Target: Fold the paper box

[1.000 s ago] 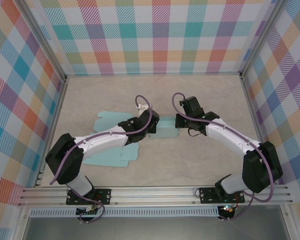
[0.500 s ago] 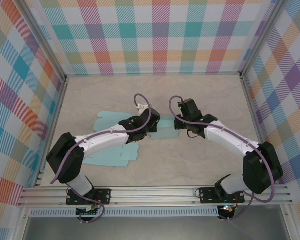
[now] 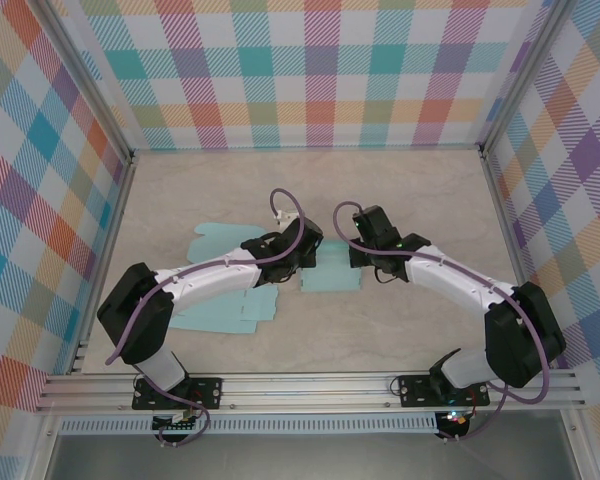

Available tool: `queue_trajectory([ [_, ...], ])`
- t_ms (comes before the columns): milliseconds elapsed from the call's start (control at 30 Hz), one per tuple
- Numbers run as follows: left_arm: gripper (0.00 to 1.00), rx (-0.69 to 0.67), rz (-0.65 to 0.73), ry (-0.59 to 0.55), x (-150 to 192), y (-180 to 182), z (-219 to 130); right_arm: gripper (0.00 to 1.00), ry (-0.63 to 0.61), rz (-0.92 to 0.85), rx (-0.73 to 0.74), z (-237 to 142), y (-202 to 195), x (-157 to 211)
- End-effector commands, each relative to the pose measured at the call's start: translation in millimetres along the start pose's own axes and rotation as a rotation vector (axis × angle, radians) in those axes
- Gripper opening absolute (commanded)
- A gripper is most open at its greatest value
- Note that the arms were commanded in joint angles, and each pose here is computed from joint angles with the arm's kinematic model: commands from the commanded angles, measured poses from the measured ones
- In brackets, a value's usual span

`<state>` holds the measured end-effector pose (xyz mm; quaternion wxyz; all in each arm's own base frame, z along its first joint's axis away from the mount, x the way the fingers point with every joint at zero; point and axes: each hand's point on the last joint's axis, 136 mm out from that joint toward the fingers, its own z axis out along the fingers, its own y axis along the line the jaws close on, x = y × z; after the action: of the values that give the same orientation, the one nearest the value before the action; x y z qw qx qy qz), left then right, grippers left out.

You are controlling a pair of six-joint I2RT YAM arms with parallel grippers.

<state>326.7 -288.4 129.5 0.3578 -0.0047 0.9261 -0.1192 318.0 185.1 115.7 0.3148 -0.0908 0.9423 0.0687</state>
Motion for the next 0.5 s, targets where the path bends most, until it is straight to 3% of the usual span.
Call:
queue_trajectory([
  [0,0.05,0.158,-0.057,-0.044,-20.2,-43.1,-12.9,0.00,0.047,-0.053,-0.061,3.8,18.5,16.9],
  [267,0.05,0.186,-0.058,-0.077,-22.0,-45.0,-11.5,0.00,-0.017,-0.057,-0.058,-1.2,18.7,4.9],
  [467,0.04,0.252,-0.049,-0.166,-25.4,-46.2,-14.3,0.00,-0.095,-0.052,-0.069,-0.1,21.5,-1.5],
])
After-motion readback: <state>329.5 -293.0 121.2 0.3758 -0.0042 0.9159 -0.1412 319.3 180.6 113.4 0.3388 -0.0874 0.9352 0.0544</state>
